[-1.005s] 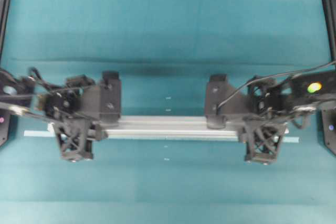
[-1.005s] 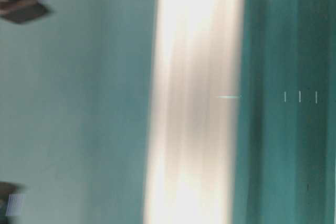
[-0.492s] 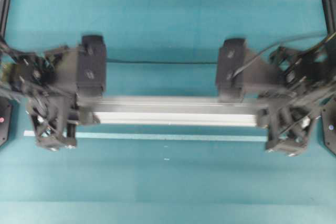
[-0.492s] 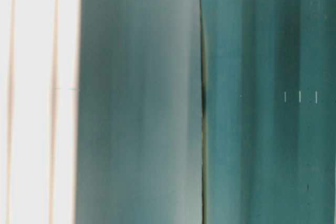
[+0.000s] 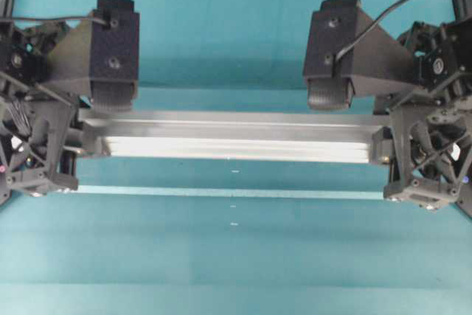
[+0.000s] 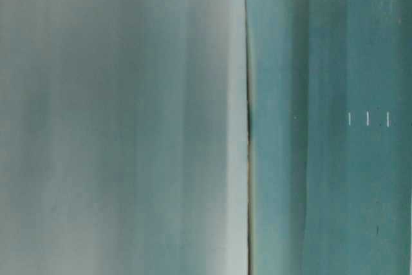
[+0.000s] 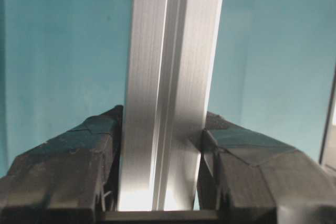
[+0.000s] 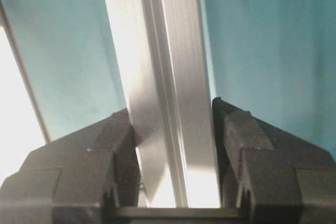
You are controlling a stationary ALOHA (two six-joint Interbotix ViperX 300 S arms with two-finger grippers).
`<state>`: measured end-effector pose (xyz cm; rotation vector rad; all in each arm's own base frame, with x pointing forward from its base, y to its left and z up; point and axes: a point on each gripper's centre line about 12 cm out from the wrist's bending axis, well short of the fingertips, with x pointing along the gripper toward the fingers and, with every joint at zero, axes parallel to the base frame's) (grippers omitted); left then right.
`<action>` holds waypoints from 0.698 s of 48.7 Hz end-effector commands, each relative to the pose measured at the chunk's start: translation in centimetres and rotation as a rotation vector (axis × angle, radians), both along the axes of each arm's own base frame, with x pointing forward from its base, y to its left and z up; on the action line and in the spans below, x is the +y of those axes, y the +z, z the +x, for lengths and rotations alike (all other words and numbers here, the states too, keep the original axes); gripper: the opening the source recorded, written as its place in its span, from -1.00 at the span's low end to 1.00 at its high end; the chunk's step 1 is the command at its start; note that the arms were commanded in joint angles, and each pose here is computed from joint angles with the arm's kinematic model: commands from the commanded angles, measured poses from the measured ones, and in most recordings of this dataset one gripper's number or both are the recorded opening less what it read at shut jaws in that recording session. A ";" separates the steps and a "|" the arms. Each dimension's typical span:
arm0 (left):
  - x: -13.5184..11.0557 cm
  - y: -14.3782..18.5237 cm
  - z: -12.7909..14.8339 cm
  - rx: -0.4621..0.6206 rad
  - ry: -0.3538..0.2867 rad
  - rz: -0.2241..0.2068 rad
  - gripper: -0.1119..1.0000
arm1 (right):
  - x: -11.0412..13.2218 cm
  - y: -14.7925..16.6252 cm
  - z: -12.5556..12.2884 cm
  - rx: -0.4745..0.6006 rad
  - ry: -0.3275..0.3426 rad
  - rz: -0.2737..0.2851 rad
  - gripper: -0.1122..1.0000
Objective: Lift the metal rail with both hands and move it towards you.
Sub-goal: 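Lift the rail with both grippers and pull it toward the robot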
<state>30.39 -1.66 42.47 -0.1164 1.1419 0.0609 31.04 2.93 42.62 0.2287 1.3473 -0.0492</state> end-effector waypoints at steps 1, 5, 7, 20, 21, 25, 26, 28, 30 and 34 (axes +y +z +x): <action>0.6 1.5 -0.1 -0.051 0.043 -0.010 -0.26 | -0.6 0.5 -0.2 -0.019 -0.082 0.015 -0.14; 0.6 1.8 -0.1 -0.057 0.042 -0.009 -0.26 | -0.7 0.3 -0.4 -0.014 -0.084 0.013 -0.14; 0.6 1.8 -0.1 -0.055 0.041 -0.009 -0.26 | -0.7 0.3 -0.5 -0.016 -0.084 0.015 -0.14; 0.9 1.4 0.2 -0.047 0.038 0.005 -0.26 | -0.8 -1.0 -0.7 0.022 -0.080 0.009 -0.14; 0.9 1.1 0.3 -0.042 0.040 0.005 -0.26 | -0.9 -1.1 -0.8 0.026 -0.081 0.008 -0.13; 1.2 -0.2 0.5 -0.005 0.045 0.010 -0.26 | -1.0 -2.6 -0.7 0.057 -0.073 0.004 -0.14; 1.3 -0.5 0.6 -0.001 0.049 0.010 -0.26 | -0.9 -3.2 -0.7 0.071 -0.067 0.003 -0.14; 1.6 -1.3 0.8 0.015 0.062 0.009 -0.26 | -0.9 -4.1 -0.7 0.088 -0.058 0.000 -0.14; 1.7 -2.0 1.0 0.024 0.081 0.003 -0.26 | -1.0 -5.4 -0.6 0.101 -0.047 -0.004 -0.13; 2.0 -4.0 1.3 0.061 0.090 0.004 -0.26 | -1.1 -7.2 -0.4 0.090 -0.037 -0.012 -0.14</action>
